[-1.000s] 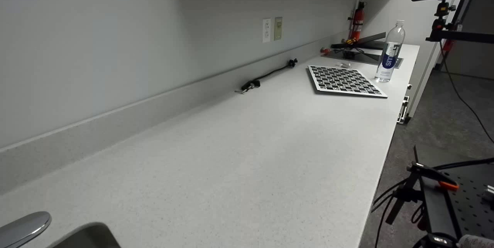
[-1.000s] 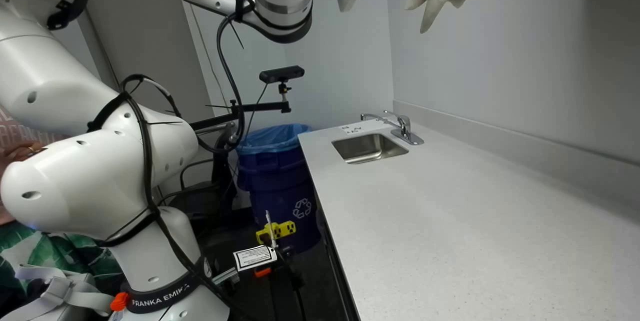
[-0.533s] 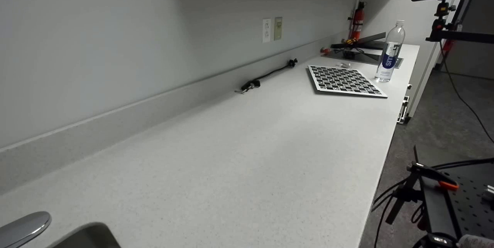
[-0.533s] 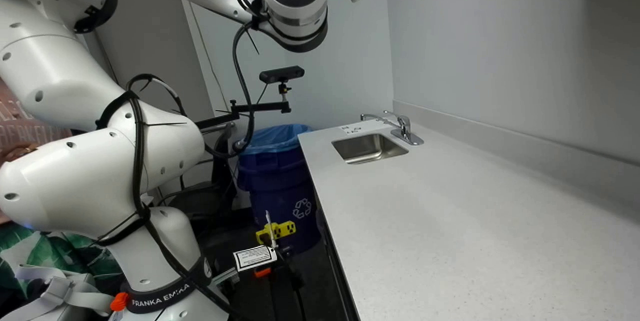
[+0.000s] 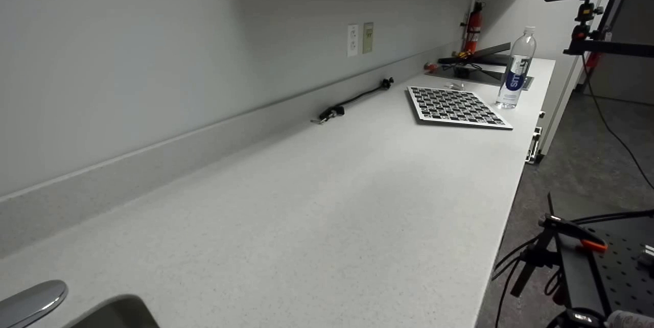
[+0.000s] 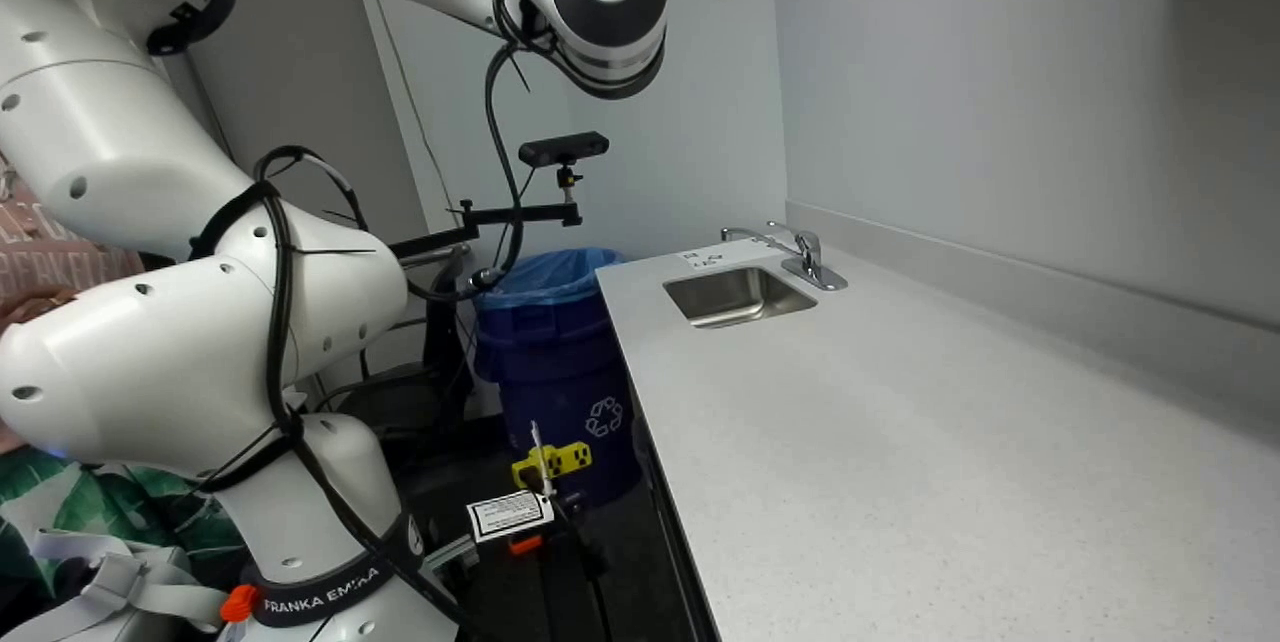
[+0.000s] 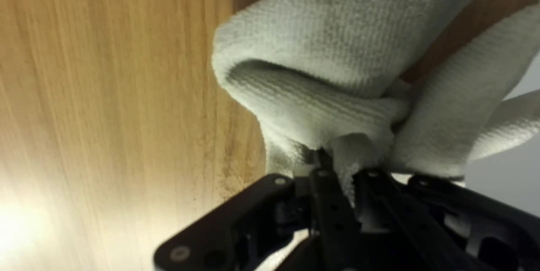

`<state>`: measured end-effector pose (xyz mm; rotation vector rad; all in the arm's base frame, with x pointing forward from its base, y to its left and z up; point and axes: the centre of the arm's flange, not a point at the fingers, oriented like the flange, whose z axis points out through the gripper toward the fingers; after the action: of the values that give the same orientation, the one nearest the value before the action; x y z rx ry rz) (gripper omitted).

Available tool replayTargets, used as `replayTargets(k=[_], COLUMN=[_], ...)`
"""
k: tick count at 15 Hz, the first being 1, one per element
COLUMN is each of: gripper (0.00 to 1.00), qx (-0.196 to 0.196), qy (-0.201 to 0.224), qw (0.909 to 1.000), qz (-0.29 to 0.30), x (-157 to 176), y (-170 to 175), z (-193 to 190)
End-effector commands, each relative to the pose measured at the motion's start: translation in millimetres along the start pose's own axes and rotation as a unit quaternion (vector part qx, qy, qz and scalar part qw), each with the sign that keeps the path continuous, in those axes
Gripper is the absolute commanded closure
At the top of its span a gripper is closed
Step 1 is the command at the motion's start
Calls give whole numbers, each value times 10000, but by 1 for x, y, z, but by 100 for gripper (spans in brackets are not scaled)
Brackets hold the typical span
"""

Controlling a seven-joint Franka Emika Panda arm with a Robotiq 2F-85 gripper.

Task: Wipe the counter top using the cloth

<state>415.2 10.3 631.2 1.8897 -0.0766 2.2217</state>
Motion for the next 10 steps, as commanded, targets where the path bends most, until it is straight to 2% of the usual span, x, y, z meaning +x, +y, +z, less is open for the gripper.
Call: replayTargets(k=[1, 6, 8, 10], gripper=[98, 98, 98, 98], qx=[-29, -79, -60, -15], qy=[-868, -1849, -2346, -2918], qw=[9962, 9827, 9721, 9564], qz=[-54, -39, 46, 117], x=[1, 3, 0, -5], y=[-3, -8, -10, -12], z=[4, -1, -3, -3])
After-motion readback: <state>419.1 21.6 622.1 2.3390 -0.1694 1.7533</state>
